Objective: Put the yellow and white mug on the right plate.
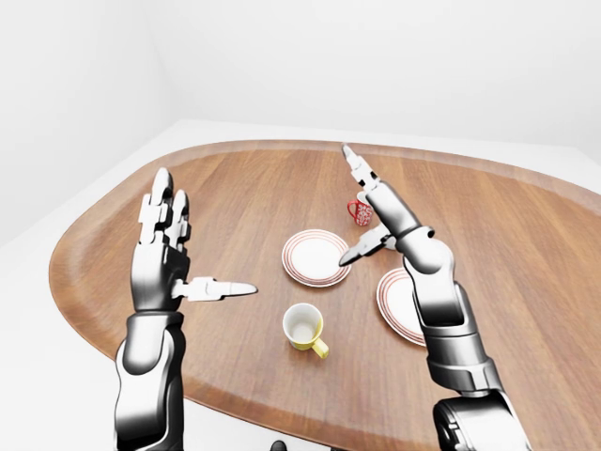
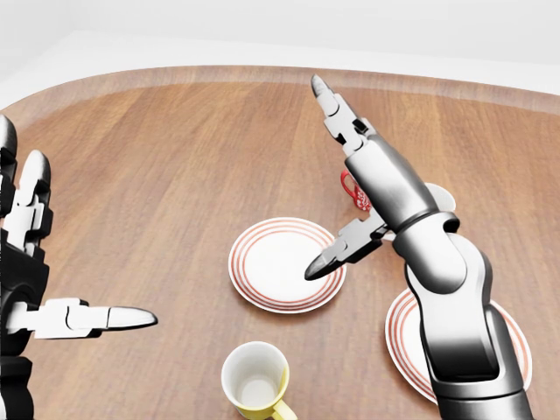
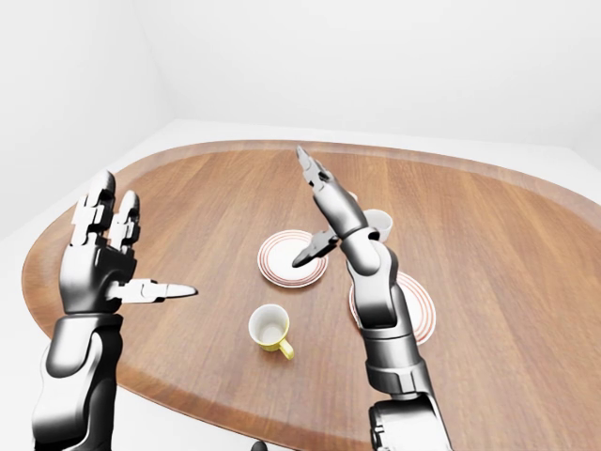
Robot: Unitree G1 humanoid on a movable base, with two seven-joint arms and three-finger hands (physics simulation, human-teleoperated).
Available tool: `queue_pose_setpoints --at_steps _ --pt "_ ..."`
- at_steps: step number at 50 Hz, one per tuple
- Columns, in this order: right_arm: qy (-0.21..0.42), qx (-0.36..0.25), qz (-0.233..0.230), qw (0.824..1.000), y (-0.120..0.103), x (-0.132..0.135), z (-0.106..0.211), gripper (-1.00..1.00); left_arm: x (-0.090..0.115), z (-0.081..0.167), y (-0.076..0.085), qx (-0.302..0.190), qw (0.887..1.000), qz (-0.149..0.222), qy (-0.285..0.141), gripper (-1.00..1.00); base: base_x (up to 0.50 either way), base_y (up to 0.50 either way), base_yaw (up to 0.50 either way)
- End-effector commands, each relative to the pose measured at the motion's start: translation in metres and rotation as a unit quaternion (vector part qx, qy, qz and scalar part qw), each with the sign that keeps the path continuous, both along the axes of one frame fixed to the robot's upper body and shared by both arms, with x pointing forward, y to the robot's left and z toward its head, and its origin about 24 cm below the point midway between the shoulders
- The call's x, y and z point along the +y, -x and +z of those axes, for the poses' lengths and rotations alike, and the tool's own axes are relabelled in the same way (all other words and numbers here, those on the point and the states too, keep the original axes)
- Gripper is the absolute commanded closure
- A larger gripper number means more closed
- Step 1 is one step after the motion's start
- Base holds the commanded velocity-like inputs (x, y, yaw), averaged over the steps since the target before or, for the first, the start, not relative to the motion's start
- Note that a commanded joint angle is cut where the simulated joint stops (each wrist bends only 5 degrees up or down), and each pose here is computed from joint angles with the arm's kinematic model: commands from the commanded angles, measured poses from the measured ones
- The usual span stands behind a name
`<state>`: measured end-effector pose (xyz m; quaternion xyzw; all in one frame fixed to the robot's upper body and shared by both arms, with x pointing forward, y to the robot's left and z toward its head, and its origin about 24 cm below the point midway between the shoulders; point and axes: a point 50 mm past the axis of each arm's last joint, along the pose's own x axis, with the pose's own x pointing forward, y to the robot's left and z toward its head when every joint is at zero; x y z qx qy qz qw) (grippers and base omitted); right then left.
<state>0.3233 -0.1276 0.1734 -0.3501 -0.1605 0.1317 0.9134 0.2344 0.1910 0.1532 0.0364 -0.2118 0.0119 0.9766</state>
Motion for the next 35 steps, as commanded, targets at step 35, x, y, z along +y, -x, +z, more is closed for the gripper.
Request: queue_pose_setpoints --at_steps 35 --pt "0.044 0.079 0.078 0.993 -0.009 0.049 -0.024 -1.0 0.003 0.005 0.002 -0.011 1.0 0.001 -0.007 -1.0 0.0 0.0 0.0"
